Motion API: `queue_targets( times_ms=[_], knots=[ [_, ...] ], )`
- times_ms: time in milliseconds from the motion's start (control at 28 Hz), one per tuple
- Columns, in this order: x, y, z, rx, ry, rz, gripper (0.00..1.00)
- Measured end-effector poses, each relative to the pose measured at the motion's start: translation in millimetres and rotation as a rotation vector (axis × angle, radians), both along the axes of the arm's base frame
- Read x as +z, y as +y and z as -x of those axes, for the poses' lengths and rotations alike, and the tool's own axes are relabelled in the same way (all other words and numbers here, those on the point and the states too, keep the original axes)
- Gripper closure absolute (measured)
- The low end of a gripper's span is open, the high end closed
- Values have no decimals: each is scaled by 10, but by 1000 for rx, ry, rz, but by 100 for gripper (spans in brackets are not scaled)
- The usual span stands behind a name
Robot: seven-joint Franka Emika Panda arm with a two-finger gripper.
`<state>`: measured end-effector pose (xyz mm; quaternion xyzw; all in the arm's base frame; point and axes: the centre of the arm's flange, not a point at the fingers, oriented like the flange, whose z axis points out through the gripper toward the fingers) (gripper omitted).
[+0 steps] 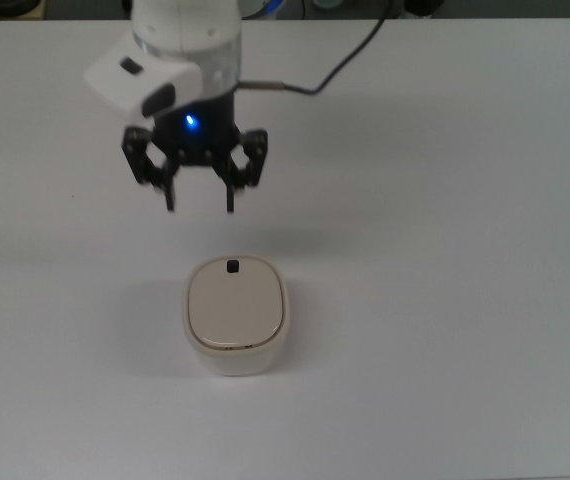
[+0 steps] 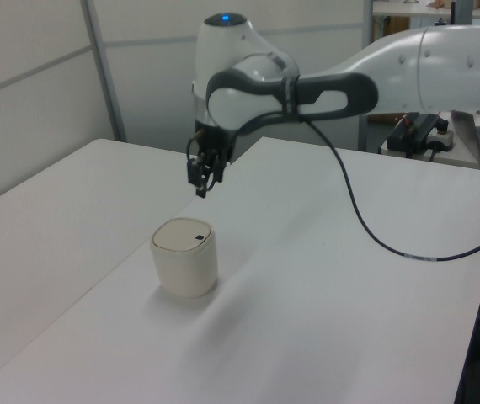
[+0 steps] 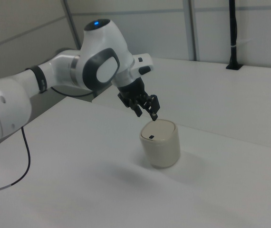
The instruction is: Close the trash can
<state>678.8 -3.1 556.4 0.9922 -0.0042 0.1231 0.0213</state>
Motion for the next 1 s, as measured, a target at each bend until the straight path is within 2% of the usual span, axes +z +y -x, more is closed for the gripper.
queue_targets(
  times_ms=[179,286,536,1000],
  knots=[
    [233,-113,265,-19,89,0,15],
    [340,-190,425,-34,146,-2,1],
    [477,-364,619,-66,203,-7,0],
    [469,-364,641,-67,218,-8,0]
  ],
)
